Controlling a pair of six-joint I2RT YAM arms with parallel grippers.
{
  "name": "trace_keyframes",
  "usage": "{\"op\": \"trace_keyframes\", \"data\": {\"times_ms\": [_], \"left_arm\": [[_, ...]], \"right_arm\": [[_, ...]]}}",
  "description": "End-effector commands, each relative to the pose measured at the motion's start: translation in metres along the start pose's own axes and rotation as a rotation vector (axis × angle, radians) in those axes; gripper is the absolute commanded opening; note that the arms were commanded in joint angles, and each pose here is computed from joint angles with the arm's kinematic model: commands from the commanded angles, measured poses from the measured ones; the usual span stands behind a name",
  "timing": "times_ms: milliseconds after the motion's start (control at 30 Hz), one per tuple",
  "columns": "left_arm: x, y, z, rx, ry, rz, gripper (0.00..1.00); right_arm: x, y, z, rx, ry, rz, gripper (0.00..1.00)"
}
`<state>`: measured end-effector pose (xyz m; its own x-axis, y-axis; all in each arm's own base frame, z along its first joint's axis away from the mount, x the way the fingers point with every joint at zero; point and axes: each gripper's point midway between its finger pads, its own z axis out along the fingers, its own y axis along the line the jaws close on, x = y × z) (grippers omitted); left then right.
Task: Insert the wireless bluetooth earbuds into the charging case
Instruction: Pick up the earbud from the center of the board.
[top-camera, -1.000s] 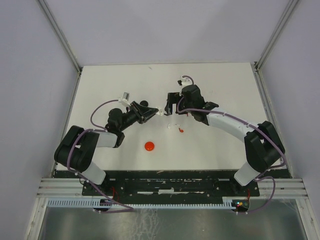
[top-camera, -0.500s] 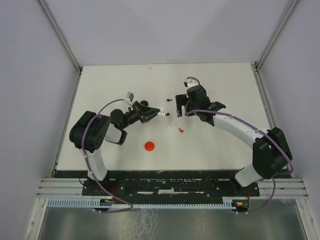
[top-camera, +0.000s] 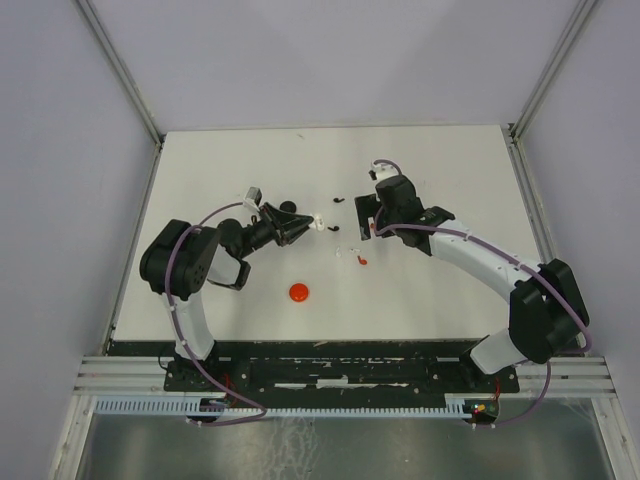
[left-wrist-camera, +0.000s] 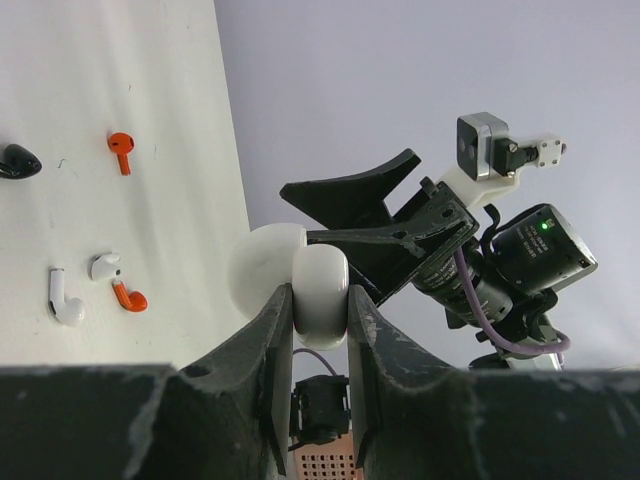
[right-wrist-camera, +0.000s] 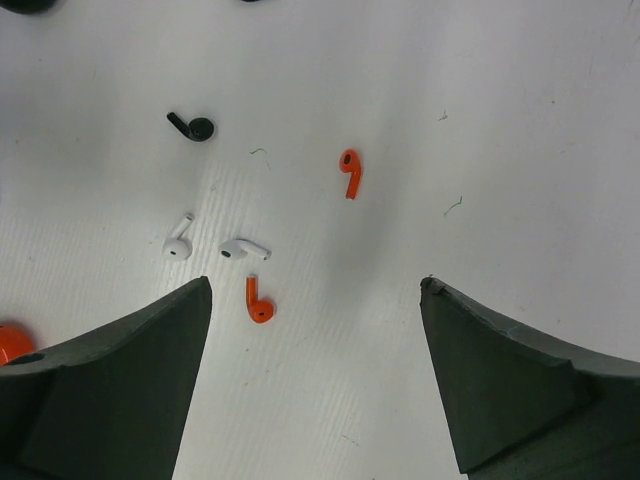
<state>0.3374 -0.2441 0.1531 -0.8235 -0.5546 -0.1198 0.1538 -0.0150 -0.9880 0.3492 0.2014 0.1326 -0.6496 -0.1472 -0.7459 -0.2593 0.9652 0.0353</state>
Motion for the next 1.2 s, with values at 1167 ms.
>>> {"op": "trace_keyframes", "data": {"times_ms": [1167], "left_arm": [[0.002, -0.039, -0.017, 0.143, 0.018, 0.118, 0.03]], "right_arm": [[0.029, 0.06, 0.041, -0.171, 0.195, -0.205, 0.6]]}}
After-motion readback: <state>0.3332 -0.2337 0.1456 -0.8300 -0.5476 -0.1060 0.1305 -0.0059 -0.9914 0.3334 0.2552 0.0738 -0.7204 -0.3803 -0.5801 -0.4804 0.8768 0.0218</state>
